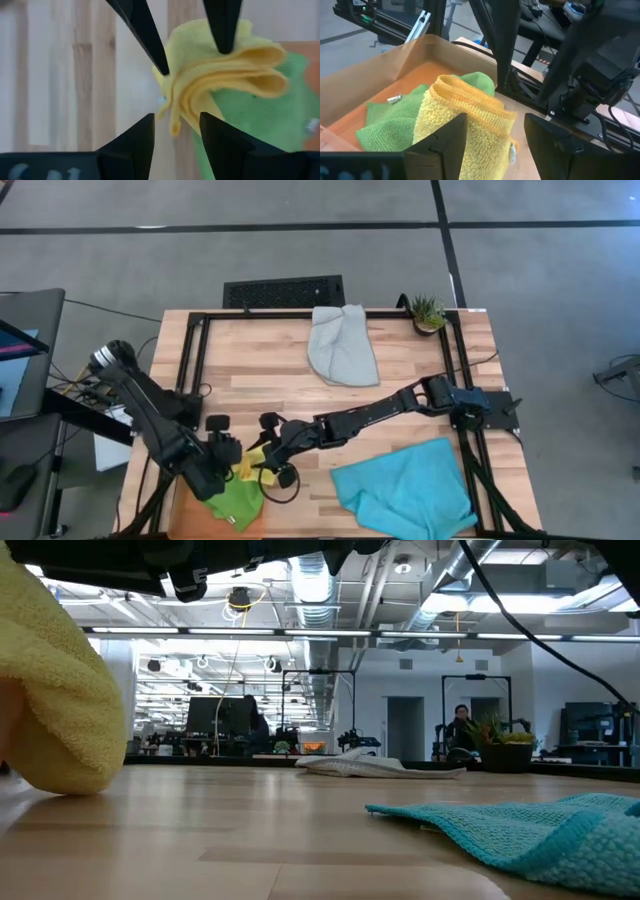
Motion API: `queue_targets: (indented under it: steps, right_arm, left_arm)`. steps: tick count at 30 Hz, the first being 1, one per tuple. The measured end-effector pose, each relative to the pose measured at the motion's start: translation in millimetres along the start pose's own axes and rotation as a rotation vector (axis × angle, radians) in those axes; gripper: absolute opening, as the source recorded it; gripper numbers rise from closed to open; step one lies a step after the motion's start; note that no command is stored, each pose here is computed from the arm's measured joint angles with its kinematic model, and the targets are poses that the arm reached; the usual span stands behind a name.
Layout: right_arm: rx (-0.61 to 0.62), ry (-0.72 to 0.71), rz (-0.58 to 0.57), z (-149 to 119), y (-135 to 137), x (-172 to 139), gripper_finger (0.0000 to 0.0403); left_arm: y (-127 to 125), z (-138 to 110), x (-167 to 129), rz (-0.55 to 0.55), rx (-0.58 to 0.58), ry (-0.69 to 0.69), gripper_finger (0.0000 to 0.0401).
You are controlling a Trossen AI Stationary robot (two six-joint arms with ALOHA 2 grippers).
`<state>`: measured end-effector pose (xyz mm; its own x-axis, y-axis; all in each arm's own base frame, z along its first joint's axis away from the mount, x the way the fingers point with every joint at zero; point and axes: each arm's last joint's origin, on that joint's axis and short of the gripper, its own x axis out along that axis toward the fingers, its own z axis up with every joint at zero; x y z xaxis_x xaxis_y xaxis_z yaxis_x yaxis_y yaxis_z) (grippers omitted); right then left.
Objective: Fold microfiber towels
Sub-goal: Put the folded yellow towel into the orange bin
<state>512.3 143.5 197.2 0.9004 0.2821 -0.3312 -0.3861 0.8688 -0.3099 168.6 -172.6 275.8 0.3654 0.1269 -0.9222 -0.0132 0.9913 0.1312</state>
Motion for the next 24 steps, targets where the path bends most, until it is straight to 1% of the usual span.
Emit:
queue_targets:
  steps: [3,5,11,15,20,24]
  right_arm:
    - [-0.001,-0.001,0.001,0,1,0,0.0221]
    - [-0.002,-0.001,0.001,0,1,0,0.0221]
    - [-0.003,-0.001,0.001,0,0,0,0.0221]
    - [-0.003,-0.001,0.001,0,1,0,0.0221]
    - [-0.004,-0.001,0.001,0,1,0,0.0221]
    - [-0.004,0.000,0.002,0,1,0,0.0221]
  left_arm:
    - [-4,2,7,0.047,0.040,-0.007,0.0151]
    - [-5,2,8,0.050,0.048,-0.006,0.0151]
    - [-8,6,5,-0.005,0.050,-0.061,0.0151]
    - [-8,8,6,-0.009,0.060,-0.070,0.0151]
    - [-7,10,12,0.002,0.057,-0.066,0.0151]
    - [-9,11,21,-0.038,0.087,-0.080,0.0151]
